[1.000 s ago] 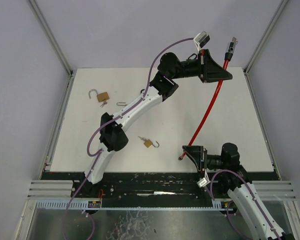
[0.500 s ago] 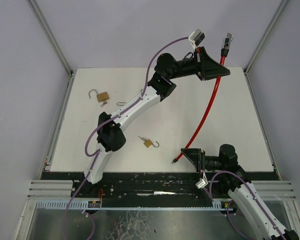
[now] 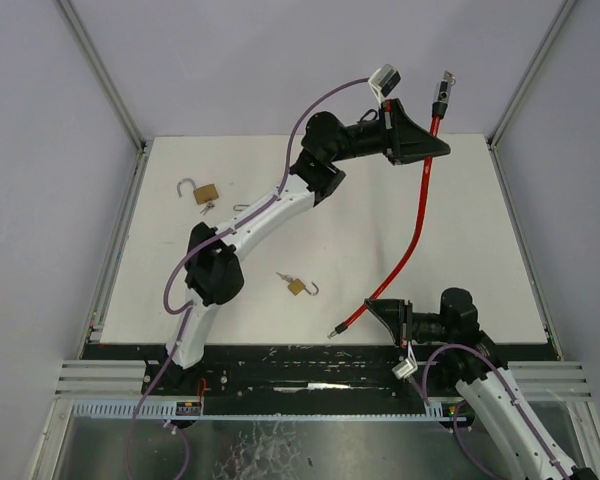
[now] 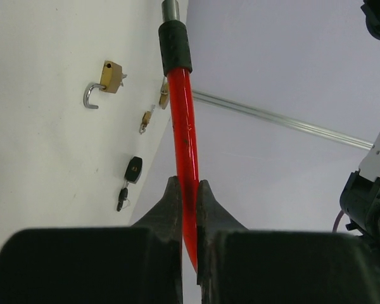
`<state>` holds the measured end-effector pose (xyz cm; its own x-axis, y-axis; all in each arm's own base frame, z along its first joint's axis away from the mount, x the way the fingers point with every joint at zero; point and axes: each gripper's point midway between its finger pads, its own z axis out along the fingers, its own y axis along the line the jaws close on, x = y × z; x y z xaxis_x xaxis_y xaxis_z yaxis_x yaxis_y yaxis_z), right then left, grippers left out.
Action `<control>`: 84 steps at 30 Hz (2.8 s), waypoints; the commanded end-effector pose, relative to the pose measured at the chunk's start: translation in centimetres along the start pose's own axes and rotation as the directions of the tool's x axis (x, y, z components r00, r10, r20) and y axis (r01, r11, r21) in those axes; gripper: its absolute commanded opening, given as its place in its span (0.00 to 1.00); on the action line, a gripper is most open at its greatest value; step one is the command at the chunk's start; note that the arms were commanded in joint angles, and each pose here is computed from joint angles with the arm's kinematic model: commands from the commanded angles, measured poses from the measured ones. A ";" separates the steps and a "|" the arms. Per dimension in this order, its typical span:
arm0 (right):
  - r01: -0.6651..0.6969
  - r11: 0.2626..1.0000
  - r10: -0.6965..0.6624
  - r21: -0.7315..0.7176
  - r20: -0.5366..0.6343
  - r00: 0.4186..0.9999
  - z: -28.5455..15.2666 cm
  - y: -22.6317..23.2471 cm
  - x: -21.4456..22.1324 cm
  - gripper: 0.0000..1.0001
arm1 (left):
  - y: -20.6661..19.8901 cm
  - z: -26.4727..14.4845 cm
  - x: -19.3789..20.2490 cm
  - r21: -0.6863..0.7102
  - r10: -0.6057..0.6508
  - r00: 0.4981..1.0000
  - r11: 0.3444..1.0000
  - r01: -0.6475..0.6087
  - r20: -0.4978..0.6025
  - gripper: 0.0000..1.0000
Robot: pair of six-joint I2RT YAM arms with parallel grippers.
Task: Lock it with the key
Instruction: Lock the lock.
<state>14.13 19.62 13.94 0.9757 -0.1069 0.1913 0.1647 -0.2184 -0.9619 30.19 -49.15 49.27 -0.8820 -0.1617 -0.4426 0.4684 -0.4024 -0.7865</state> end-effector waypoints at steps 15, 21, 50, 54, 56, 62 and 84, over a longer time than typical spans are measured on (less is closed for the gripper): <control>-0.546 0.802 0.580 0.240 -0.101 0.808 -6.4 -14.6 1.5 0.00 | 0.2 -10.0 2.9 0.117 0.723 0.690 0.688 -0.716 -0.032 0.00; -0.803 0.420 0.886 0.423 -0.001 0.464 -7.6 -17.4 3.5 0.00 | 2.4 -12.7 4.2 0.042 0.902 0.431 0.432 -0.901 -0.028 0.00; -0.886 -0.261 0.963 0.384 0.042 -0.266 -5.5 -13.0 10.5 0.00 | 10.7 -21.1 1.9 -0.352 0.937 0.109 -0.016 -0.936 -0.331 0.00; -0.875 -0.306 0.947 0.375 0.027 -0.319 -5.4 -11.2 11.6 0.00 | 11.0 -21.6 1.7 -0.365 0.929 0.104 -0.035 -0.930 -0.354 0.00; -0.874 -0.316 0.944 0.370 0.034 -0.327 -5.2 -10.6 12.0 0.00 | 11.1 -21.5 1.9 -0.354 0.928 0.104 -0.032 -0.935 -0.357 0.00; -0.869 -0.300 0.949 0.394 0.030 -0.314 -5.4 -10.4 12.1 0.00 | 12.2 -21.1 2.9 -0.289 0.913 0.092 -0.029 -0.957 -0.397 0.00; -0.821 -0.313 0.936 0.477 0.009 -0.352 -6.1 -8.3 13.3 0.00 | 14.4 -19.6 6.3 -0.102 0.883 0.065 0.019 -0.995 -0.465 0.00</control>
<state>23.42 14.94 24.01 -0.2634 -0.1678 -0.9500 -0.8114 0.5711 0.1241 33.04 -37.50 24.74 0.3091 0.0935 -0.9464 0.9008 0.2904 0.3229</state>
